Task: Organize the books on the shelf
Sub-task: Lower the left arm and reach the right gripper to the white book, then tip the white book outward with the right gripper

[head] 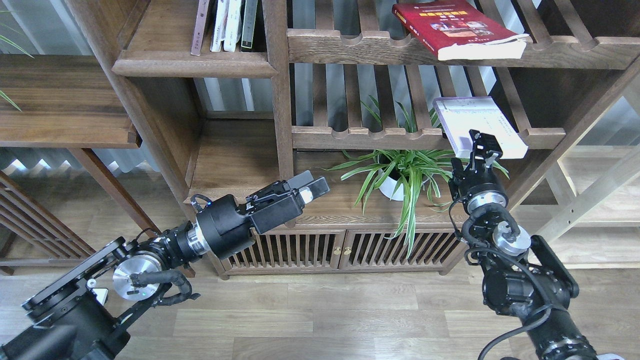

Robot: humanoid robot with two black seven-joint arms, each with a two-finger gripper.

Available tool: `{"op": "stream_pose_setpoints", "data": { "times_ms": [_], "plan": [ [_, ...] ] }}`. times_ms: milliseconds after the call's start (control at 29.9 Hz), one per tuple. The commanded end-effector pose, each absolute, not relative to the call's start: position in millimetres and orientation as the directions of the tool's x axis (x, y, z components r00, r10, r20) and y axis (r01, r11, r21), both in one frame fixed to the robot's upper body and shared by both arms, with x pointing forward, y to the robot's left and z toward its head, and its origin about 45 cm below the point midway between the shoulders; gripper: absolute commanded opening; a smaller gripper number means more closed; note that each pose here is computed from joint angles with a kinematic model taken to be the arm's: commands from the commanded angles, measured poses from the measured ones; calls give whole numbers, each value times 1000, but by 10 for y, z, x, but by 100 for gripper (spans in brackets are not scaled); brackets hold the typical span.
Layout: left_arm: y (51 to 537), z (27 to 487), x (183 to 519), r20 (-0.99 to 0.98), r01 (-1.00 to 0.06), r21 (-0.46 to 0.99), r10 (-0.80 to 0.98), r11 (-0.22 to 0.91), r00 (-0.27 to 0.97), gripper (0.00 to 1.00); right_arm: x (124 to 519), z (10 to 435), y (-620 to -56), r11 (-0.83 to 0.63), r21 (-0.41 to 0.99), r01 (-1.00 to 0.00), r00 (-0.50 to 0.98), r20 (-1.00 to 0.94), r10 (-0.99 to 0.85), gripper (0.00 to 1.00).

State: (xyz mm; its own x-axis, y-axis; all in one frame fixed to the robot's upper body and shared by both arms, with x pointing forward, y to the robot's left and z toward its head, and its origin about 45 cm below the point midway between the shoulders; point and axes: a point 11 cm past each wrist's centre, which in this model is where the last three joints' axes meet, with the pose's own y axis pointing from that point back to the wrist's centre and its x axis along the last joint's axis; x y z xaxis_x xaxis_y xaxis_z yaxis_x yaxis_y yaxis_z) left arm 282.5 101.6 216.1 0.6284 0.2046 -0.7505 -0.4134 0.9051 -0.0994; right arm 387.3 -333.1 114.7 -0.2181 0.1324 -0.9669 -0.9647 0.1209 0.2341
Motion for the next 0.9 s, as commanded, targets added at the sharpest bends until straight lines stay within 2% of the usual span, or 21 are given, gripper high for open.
{"op": "stream_pose_setpoints", "data": {
  "times_ms": [0, 134, 334, 635, 869],
  "plan": [
    [1022, 2148, 2813, -753, -415, -98, 205, 905, 625, 99, 3910, 1170, -3444, 135, 235, -963, -220, -969, 112, 76],
    [1000, 2159, 2803, -754, -411, -103, 198, 906, 627, 99, 3934, 1200, -3523, 147, 227, -963, -214, -972, 97, 66],
    [994, 2165, 2798, -752, -407, -104, 197, 907, 629, 99, 3920, 1170, -3690, 174, 245, -954, -236, -969, 71, 63],
    [985, 2175, 2788, -751, -404, -107, 192, 909, 631, 99, 3941, 1177, -3717, 179, 223, -958, -215, -975, 65, 44],
    [983, 2173, 2782, -751, -402, -106, 192, 909, 631, 99, 3998, 1222, -3643, 159, 210, -965, -204, -977, 57, 44]
  ]
}}
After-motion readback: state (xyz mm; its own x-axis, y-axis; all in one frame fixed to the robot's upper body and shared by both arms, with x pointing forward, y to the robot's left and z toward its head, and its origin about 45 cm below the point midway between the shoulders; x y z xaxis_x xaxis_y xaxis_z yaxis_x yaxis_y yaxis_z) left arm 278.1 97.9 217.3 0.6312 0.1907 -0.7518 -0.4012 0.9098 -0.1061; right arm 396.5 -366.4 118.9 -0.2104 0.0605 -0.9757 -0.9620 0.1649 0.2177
